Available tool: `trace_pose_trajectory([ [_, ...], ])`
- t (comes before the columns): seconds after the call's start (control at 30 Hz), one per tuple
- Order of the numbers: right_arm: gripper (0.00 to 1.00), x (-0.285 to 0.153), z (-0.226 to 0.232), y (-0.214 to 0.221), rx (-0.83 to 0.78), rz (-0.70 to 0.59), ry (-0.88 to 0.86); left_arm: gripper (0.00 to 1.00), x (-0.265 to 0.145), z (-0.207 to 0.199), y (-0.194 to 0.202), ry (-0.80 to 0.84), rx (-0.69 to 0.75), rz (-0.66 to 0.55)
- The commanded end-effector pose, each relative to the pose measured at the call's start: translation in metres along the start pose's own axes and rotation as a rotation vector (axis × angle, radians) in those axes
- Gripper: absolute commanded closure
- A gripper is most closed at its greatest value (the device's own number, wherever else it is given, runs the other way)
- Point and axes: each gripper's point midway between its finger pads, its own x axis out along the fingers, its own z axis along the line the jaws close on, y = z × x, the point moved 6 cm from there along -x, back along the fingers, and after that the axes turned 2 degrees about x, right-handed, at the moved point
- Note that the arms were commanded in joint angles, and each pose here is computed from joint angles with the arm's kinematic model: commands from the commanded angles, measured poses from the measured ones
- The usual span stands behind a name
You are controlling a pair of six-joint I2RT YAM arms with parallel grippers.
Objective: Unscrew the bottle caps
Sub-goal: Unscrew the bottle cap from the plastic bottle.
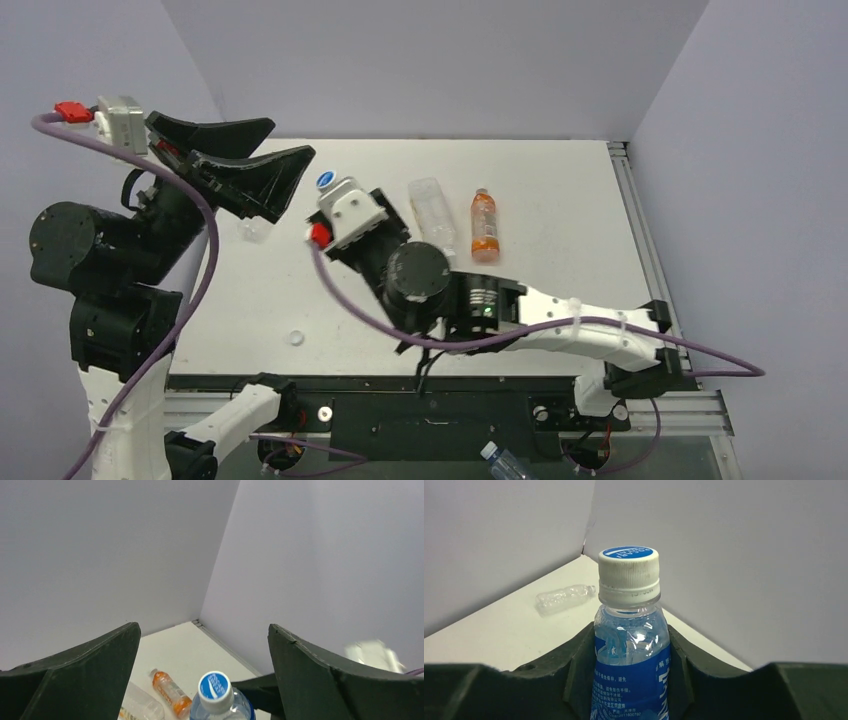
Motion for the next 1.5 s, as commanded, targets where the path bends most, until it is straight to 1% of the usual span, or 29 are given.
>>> trace_pose_trajectory([
  [0.0,1.00,-0.014,-0.061,-0.022,0.329,-0.158,-0.156,0.03,-0.014,-0.031,-0.037,0.131,0.047,-0.160],
  [0.03,1.00,-0.016,-0.074,-0.016,0.370,-0.189,-0.160,0.03,-0.017,-0.034,-0.034,0.157,0.052,-0.144],
  [0.07,1.00,-0.021,-0.077,-0.020,0.393,-0.236,-0.207,0.04,-0.019,-0.036,-0.031,0.174,0.053,-0.132],
  [0.1,1.00,-0.026,-0.090,-0.018,0.440,-0.292,-0.206,0.04,-0.021,-0.038,-0.025,0.207,0.055,-0.107],
  [0.13,1.00,-0.030,-0.094,-0.027,0.480,-0.375,-0.249,0.04,-0.023,-0.040,-0.022,0.225,0.052,-0.100],
  [0.17,1.00,-0.034,-0.101,-0.019,0.505,-0.396,-0.253,0.04,-0.026,-0.041,-0.011,0.259,0.045,-0.063],
  [0.2,1.00,-0.038,-0.105,-0.026,0.537,-0.450,-0.277,0.03,-0.027,-0.043,-0.007,0.289,0.051,-0.054],
  [0.3,1.00,-0.041,-0.112,-0.028,0.634,-0.510,-0.347,0.03,-0.032,-0.044,0.024,0.410,0.027,0.047],
  [0.33,1.00,-0.044,-0.113,-0.034,0.656,-0.553,-0.383,0.03,-0.032,-0.044,0.029,0.429,0.018,0.059],
  [0.43,1.00,-0.046,-0.105,-0.042,0.716,-0.583,-0.473,0.04,-0.031,-0.038,0.054,0.478,-0.022,0.132],
  [0.57,1.00,-0.049,-0.095,-0.054,0.752,-0.622,-0.565,0.03,-0.027,-0.035,0.067,0.533,-0.061,0.175],
  [0.73,1.00,-0.045,-0.082,-0.063,0.781,-0.639,-0.628,0.03,-0.024,-0.036,0.073,0.595,-0.061,0.196],
  [0.9,1.00,-0.042,-0.065,-0.068,0.751,-0.640,-0.681,0.03,-0.030,-0.046,0.072,0.677,-0.095,0.218],
  [0.97,1.00,-0.042,-0.060,-0.071,0.743,-0.640,-0.697,0.03,-0.032,-0.050,0.072,0.707,-0.093,0.227],
  [1.0,1.00,-0.041,-0.058,-0.072,0.737,-0.642,-0.700,0.01,-0.033,-0.051,0.074,0.721,-0.091,0.234],
  [1.03,1.00,-0.042,-0.054,-0.072,0.732,-0.636,-0.712,0.02,-0.034,-0.051,0.075,0.728,-0.081,0.234],
  [1.07,1.00,-0.041,-0.051,-0.074,0.721,-0.637,-0.716,0.10,-0.035,-0.051,0.077,0.741,-0.075,0.242],
  [1.1,1.00,-0.042,-0.047,-0.075,0.712,-0.630,-0.731,0.15,-0.035,-0.050,0.080,0.752,-0.062,0.246],
  [1.13,1.00,-0.042,-0.045,-0.075,0.697,-0.629,-0.740,0.25,-0.036,-0.050,0.081,0.757,-0.054,0.246],
  [1.17,1.00,-0.043,-0.043,-0.075,0.687,-0.618,-0.749,0.33,-0.036,-0.049,0.084,0.770,-0.040,0.250],
  [1.2,0.98,-0.044,-0.042,-0.075,0.671,-0.617,-0.763,0.51,-0.037,-0.050,0.084,0.778,-0.031,0.247],
  [1.23,0.95,-0.045,-0.041,-0.075,0.659,-0.601,-0.774,0.59,-0.037,-0.048,0.086,0.782,-0.012,0.240],
  [1.27,0.89,-0.047,-0.040,-0.075,0.642,-0.597,-0.797,0.71,-0.038,-0.049,0.086,0.785,0.005,0.232],
  [1.3,0.82,-0.047,-0.040,-0.075,0.621,-0.579,-0.808,0.76,-0.038,-0.048,0.086,0.788,0.034,0.219],
  [1.33,0.78,-0.050,-0.038,-0.075,0.604,-0.570,-0.833,0.82,-0.040,-0.049,0.085,0.790,0.054,0.208],
  [1.37,0.68,-0.052,-0.038,-0.073,0.580,-0.546,-0.848,0.85,-0.039,-0.047,0.086,0.790,0.083,0.196],
  [1.4,0.61,-0.054,-0.038,-0.072,0.564,-0.537,-0.867,0.91,-0.041,-0.048,0.086,0.790,0.103,0.185],
  [1.43,0.41,-0.057,-0.039,-0.069,0.536,-0.510,-0.874,0.95,-0.040,-0.046,0.087,0.787,0.140,0.173],
  [1.47,0.34,-0.059,-0.041,-0.068,0.523,-0.502,-0.880,1.00,-0.042,-0.046,0.087,0.787,0.168,0.164],
])
